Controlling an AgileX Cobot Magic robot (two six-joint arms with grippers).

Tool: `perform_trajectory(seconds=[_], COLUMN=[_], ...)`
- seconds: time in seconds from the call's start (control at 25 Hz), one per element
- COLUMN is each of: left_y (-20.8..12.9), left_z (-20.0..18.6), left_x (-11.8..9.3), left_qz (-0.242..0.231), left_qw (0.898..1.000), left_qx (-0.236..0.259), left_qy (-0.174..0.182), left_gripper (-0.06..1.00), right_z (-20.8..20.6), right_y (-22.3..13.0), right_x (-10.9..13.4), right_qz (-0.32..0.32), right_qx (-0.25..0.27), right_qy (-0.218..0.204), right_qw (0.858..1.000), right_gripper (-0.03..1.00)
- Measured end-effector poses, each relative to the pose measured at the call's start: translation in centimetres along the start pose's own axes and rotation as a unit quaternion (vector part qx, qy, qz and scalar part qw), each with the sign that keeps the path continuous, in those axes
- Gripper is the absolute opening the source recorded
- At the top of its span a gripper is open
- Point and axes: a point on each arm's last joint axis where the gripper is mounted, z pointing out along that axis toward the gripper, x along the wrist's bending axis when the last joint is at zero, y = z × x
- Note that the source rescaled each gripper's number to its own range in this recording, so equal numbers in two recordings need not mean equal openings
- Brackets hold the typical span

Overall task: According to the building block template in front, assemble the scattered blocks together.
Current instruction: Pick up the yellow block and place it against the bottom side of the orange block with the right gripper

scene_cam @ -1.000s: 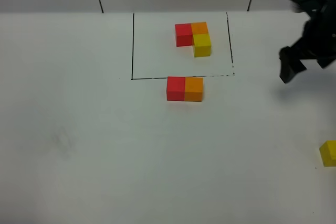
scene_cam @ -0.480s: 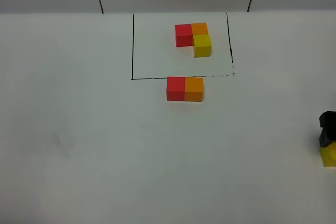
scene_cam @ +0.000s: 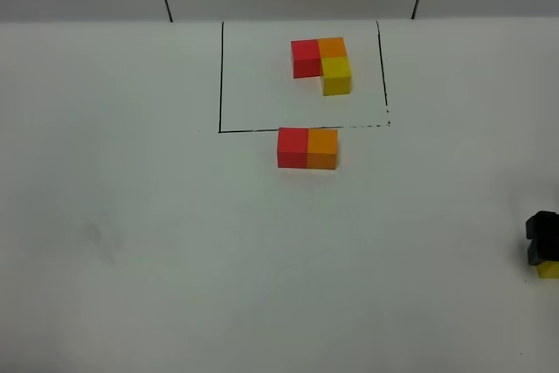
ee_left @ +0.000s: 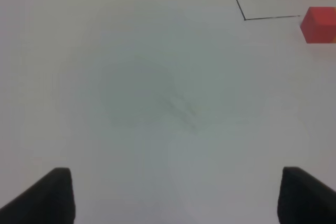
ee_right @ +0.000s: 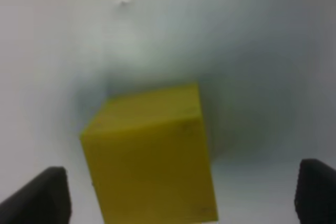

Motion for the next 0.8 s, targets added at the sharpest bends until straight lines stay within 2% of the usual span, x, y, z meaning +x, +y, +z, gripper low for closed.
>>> perform_trajectory(seconds=[0.12, 0.28, 0.48, 0.6, 0.8], left_y=[0.0, 0.0, 0.0, 0.0, 0.0], left_z=[0.0, 0.0, 0.0, 0.0, 0.0], left_x=[0.0, 0.0, 0.0, 0.0, 0.0], left_qz=[0.0, 0.0, 0.0, 0.0, 0.0], left_qw=[1.0, 1.0, 1.0, 1.0, 1.0], left_qx=[0.0, 0.0, 0.0, 0.0, 0.0], left_qy=[0.0, 0.0, 0.0, 0.0, 0.0], left_gripper=[0.68, 0.68, 0.68, 0.68, 0.68], right_z=[0.0, 0.0, 0.7, 1.2, 1.2], right_y=[0.0, 0.1, 0.0, -0.1, 0.2], right_x=[0.0, 0.0, 0.0, 0.5, 1.5], right_qz=[-0.018, -0.032, -0.042, -0.055, -0.076], right_qx=[-0.001, -0.003, 0.011, 0.02, 0.008], right_qy=[0.0, 0.0, 0.0, 0.001, 0.005], right_qw=[1.0, 0.999, 0.999, 0.998, 0.997], right_gripper=[0.67, 0.49, 0.22, 0.02, 0.01])
